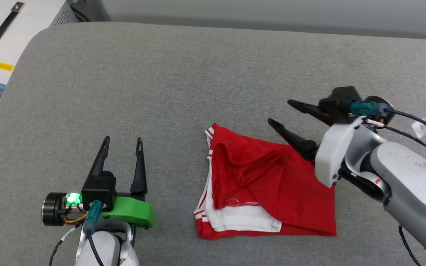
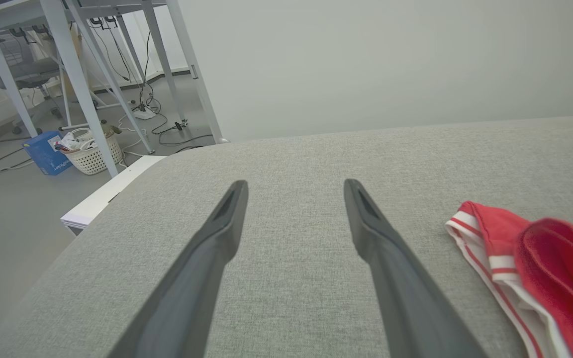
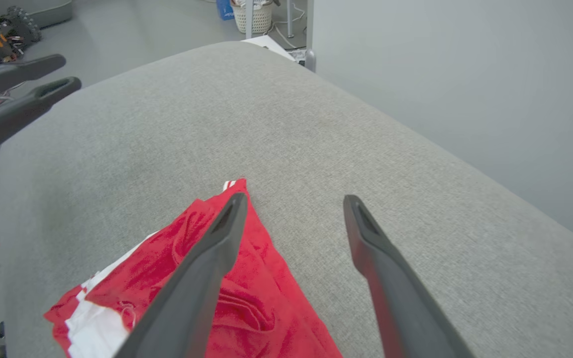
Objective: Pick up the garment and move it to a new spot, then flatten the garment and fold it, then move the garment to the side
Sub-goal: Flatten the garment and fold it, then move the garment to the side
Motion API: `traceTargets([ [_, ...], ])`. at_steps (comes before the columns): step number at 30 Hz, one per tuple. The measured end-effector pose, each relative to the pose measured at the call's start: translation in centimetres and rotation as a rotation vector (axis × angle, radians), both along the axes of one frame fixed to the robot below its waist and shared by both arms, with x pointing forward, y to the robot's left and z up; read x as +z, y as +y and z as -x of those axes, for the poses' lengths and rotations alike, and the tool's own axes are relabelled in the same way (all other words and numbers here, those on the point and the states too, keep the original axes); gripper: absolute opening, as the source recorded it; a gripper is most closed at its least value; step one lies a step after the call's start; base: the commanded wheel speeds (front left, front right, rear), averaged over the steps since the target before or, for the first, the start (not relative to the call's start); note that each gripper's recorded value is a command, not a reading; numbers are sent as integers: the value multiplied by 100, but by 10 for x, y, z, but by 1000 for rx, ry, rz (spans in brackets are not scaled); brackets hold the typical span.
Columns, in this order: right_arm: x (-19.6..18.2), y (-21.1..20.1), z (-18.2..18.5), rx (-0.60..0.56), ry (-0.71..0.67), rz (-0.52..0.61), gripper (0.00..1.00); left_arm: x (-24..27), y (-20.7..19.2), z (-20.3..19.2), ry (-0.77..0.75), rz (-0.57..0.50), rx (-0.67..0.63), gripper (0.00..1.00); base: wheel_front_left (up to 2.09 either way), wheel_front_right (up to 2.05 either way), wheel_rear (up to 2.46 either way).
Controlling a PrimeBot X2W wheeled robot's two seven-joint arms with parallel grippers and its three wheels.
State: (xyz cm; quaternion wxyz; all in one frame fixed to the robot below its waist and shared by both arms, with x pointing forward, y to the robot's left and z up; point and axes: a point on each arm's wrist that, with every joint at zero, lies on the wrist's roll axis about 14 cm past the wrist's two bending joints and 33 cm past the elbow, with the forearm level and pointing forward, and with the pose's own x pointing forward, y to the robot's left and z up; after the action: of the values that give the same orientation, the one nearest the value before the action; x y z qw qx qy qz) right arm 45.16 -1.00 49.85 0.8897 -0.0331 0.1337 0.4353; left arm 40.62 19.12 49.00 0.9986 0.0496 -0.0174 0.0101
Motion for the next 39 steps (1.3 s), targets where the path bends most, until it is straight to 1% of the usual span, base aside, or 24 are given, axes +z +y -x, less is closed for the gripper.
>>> traceTargets([
  [6,37,-65,-19,-246,-233,-88,100,10,-11,2,-29,7,-31,100,0,0,0],
  [9,51,-95,-19,-362,-335,-119,100,14,-16,3,-42,10,-46,100,0,0,0],
  [13,60,-124,-6,-498,-409,-161,100,20,-21,6,-58,13,-63,100,0,0,0],
  [15,64,-133,2,-545,-437,-174,100,22,-24,7,-64,14,-70,100,0,0,0],
  [20,62,-155,25,-670,-448,-219,100,28,-28,11,-82,15,-87,100,0,0,0],
  [28,43,-162,59,-753,-402,-234,100,29,-28,20,-84,17,-85,100,0,0,0],
  [34,28,-158,75,-759,-361,-217,100,25,-25,26,-71,24,-78,100,0,0,0],
  [39,25,-157,79,-760,-354,-214,100,25,-23,29,-70,28,-73,100,0,0,0],
])
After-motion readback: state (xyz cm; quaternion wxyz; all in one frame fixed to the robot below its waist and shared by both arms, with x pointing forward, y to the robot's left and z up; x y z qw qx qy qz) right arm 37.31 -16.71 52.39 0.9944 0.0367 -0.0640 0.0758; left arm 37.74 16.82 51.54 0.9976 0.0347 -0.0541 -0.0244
